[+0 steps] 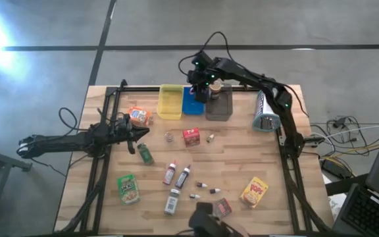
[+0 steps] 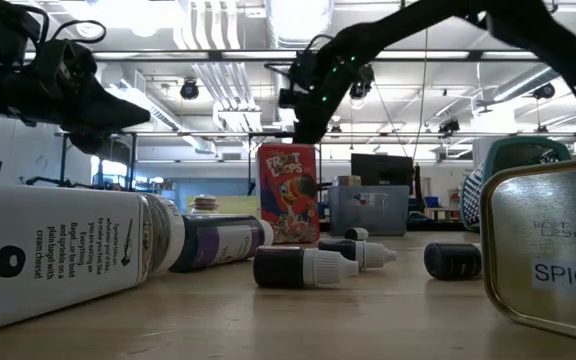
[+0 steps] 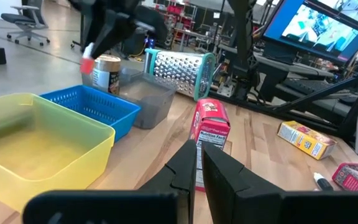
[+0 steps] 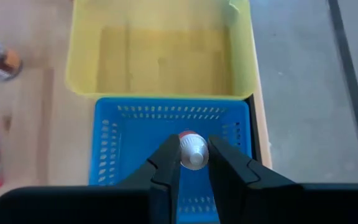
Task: Pick & Place Kitchen Items
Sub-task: Put the small orange food coloring bottle into the blue bin
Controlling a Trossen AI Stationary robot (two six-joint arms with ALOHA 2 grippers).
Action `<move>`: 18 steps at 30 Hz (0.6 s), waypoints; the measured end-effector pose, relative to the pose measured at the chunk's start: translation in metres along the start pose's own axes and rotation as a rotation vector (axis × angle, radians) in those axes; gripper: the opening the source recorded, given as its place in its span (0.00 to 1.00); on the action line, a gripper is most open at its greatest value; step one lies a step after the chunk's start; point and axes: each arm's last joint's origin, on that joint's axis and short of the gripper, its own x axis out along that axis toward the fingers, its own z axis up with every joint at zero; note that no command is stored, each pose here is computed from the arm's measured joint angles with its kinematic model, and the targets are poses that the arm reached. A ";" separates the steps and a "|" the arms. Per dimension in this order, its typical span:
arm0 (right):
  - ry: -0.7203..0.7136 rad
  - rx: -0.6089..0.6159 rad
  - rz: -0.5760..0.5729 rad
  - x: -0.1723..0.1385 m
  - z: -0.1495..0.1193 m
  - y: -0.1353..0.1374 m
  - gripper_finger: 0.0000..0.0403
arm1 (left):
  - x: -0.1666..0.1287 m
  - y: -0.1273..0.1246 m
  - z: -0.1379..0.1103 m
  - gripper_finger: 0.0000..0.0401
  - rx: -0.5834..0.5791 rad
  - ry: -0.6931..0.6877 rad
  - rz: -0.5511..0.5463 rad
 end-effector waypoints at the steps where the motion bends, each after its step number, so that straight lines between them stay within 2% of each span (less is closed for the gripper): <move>1: 0.005 0.003 0.002 0.005 0.000 -0.002 0.16 | 0.000 0.000 0.000 0.08 0.000 0.000 0.000; 11: 0.018 0.075 0.041 0.041 -0.009 -0.023 0.14 | 0.000 0.000 -0.002 0.08 0.003 0.020 0.005; 18: 0.020 0.115 0.037 0.058 -0.014 -0.027 0.15 | 0.000 0.000 -0.002 0.08 0.003 0.022 0.005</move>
